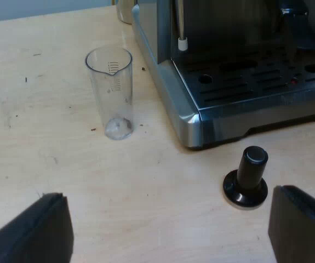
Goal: Remove mug from coffee machine
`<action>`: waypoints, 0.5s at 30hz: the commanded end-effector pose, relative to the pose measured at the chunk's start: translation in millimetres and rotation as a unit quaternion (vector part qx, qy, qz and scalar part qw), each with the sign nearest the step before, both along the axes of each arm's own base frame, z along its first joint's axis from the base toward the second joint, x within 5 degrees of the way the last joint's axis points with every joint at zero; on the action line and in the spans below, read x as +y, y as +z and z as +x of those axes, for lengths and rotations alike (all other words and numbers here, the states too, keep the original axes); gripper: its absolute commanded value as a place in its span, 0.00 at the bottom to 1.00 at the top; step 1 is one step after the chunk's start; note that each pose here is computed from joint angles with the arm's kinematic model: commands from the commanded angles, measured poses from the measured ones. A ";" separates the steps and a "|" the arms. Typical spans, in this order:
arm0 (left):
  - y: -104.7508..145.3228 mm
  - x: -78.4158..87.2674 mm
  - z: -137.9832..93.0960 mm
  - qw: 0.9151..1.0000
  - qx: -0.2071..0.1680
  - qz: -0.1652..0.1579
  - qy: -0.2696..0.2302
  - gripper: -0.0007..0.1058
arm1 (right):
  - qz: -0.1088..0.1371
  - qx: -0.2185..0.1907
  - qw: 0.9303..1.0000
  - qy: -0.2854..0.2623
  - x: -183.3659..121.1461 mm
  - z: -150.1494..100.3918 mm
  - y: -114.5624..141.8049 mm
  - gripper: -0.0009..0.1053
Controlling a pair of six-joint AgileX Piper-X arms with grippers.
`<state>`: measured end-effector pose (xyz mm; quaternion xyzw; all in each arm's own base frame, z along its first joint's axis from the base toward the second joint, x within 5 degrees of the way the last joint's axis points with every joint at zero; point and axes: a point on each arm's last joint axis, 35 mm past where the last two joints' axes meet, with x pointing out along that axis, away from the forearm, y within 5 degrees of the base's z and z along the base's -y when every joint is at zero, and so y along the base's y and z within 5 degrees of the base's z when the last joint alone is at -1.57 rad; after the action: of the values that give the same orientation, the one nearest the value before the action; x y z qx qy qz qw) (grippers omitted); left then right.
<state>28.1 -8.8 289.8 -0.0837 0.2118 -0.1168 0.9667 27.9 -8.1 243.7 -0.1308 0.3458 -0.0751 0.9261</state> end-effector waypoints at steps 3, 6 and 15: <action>-1.3 0.0 3.6 1.000 0.000 0.002 0.007 0.82 | -0.002 -0.007 1.000 0.005 0.2 1.4 3.2 0.66; -1.3 0.0 3.6 1.000 0.000 0.002 0.007 0.82 | -0.002 -0.023 1.000 0.005 0.1 3.4 5.9 0.66; -1.2 -0.6 3.4 1.000 0.001 -0.001 -0.001 0.82 | 0.000 -0.046 0.999 0.002 0.1 9.4 5.4 0.66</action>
<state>29.4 -9.1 286.8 -0.0840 0.2161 -0.1180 0.9656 36.0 -8.2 248.7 -0.1275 0.3024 -0.0812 0.9411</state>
